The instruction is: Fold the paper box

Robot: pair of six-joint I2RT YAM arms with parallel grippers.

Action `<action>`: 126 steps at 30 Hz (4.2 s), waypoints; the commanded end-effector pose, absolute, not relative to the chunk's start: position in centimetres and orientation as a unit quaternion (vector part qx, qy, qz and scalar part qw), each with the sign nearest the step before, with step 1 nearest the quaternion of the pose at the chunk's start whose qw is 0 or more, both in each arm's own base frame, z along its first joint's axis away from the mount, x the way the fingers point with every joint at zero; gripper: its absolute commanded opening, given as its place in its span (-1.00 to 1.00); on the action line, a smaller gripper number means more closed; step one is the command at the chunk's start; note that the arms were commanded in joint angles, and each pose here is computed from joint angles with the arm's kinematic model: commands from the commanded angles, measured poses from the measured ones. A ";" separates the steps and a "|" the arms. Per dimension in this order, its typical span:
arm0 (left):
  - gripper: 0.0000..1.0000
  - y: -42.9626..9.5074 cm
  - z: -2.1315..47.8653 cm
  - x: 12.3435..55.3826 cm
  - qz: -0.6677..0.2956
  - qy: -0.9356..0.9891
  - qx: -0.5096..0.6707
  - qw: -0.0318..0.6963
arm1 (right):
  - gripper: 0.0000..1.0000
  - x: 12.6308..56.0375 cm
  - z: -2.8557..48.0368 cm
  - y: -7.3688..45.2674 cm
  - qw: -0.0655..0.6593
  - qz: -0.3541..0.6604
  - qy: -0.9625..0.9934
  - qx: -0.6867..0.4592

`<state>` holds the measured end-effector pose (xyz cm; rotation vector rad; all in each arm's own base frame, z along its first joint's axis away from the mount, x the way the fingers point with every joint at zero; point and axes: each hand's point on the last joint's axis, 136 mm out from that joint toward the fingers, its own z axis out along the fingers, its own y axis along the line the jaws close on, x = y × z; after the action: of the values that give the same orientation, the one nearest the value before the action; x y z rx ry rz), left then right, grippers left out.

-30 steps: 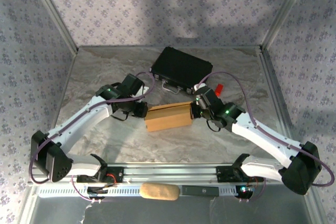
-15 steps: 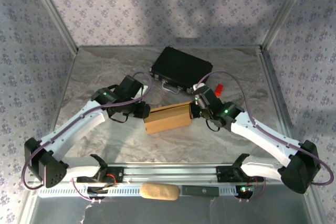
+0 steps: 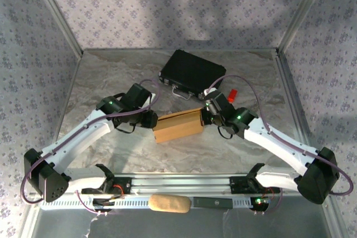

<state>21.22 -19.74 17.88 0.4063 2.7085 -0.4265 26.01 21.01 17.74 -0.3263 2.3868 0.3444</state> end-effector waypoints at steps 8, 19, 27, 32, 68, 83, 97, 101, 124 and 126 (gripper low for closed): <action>-0.61 -19.3 17.5 20.3 -0.150 0.963 0.136 0.176 | -1.00 25.1 16.6 20.9 0.314 0.122 0.932 -0.131; -0.76 -20.1 18.3 20.5 -0.170 0.960 0.124 0.184 | -1.00 25.0 16.9 21.0 0.316 0.121 0.932 -0.132; -0.73 -21.0 18.2 20.5 -0.188 0.963 0.090 0.171 | -1.00 25.0 16.9 21.1 0.314 0.118 0.933 -0.129; -0.56 -21.3 18.6 20.3 -0.190 0.960 0.090 0.184 | -1.00 25.0 16.9 21.0 0.313 0.115 0.935 -0.122; -0.99 -23.4 19.2 21.1 -0.224 0.952 0.044 0.205 | -1.00 25.1 16.8 21.1 0.323 0.122 0.938 -0.041; -1.00 -24.2 20.4 23.7 -0.239 0.952 0.036 0.190 | -1.00 25.1 16.9 21.5 0.330 0.128 0.935 0.009; -1.00 -23.7 20.9 23.9 -0.275 0.948 0.043 0.155 | -1.00 25.7 17.0 21.5 0.316 0.141 0.938 0.015; -1.00 -23.6 20.4 23.7 -0.279 0.949 0.048 0.140 | -1.00 25.8 16.9 21.3 0.313 0.142 0.939 0.017; -1.00 -23.3 18.0 22.6 -0.316 0.941 0.041 0.112 | -1.00 25.4 16.2 21.2 0.304 0.130 0.944 0.008; -1.00 -23.4 17.9 22.5 -0.318 0.940 0.036 0.117 | -1.00 25.4 16.2 21.2 0.306 0.129 0.943 0.008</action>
<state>23.25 -21.28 17.25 0.0469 2.7872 -0.7989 27.12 19.94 17.56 0.0813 2.4166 0.3006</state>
